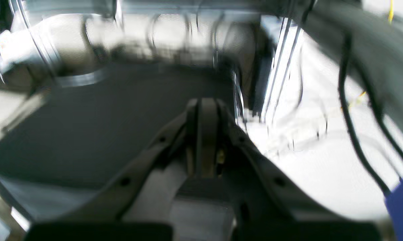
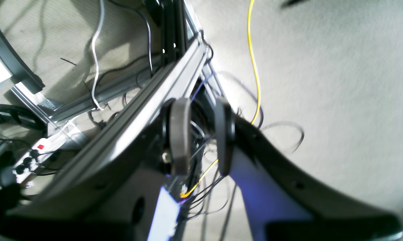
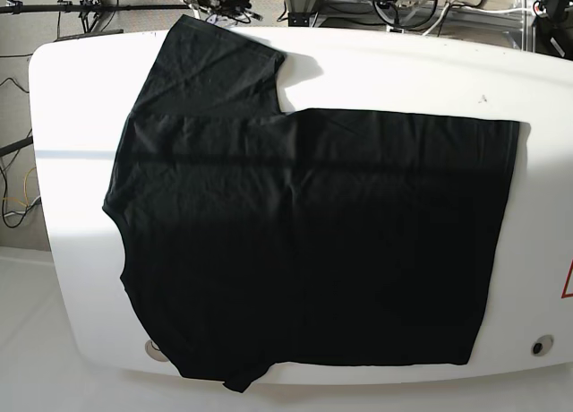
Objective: Fold the T-shirt properly
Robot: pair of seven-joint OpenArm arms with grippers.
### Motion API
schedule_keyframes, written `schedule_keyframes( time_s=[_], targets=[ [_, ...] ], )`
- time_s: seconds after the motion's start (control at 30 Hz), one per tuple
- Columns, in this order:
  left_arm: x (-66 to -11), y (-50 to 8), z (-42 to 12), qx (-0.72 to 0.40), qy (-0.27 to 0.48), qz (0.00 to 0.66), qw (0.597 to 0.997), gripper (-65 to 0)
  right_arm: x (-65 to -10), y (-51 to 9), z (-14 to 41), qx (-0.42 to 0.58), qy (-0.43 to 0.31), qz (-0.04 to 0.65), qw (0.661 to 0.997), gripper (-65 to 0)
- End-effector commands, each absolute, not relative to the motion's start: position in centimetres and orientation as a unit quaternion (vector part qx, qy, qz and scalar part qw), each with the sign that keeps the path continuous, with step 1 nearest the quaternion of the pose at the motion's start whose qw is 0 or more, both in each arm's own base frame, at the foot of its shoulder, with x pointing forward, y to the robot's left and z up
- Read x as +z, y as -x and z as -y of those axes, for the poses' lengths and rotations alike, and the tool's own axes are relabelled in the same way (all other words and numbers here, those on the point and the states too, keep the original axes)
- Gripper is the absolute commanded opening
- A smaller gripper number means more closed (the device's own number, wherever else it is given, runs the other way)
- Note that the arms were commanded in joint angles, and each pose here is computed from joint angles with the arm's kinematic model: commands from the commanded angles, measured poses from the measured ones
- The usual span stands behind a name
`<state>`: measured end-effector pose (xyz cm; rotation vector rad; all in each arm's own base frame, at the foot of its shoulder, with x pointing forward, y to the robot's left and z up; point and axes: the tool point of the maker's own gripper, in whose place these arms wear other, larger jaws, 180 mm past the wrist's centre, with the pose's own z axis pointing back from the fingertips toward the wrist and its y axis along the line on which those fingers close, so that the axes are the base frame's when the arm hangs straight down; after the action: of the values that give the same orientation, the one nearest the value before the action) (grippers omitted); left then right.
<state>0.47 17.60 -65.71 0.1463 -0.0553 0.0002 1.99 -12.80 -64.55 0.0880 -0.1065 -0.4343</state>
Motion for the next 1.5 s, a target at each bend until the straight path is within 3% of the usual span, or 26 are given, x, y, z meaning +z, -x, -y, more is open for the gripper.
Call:
schedule_keyframes(
  time_s=[0.0, 0.17, 0.63, 1.03, 1.47],
  targets=[
    [-65.1, 0.6, -19.5, -0.002, -0.091, 0.029, 0.995, -65.0, -64.4, 0.2, 14.5, -0.199, -0.019, 0.041, 0.979, -52.1],
    [-64.0, -0.5, -21.3, -0.014, -0.106, 0.069, 0.992, -65.0, -64.2, 1.3, 16.8, -0.160, 0.011, 0.043, 0.986, -54.4],
    [-62.9, 1.1, -21.3, -0.020, -0.103, 0.083, 0.991, -65.0, -62.9, 2.4, 16.7, -0.151, 0.011, 0.061, 0.987, -58.9],
    [-61.1, 2.1, -21.0, -0.035, -0.100, 0.105, 0.989, -65.0, -60.3, 3.7, 17.6, -0.154, 0.012, 0.086, 0.984, -57.1],
    [-55.8, 0.9, -21.5, -0.054, -0.102, 0.172, 0.978, -65.0, -55.3, 3.8, 21.8, -0.104, 0.033, 0.141, 0.984, -57.7]
  ],
)
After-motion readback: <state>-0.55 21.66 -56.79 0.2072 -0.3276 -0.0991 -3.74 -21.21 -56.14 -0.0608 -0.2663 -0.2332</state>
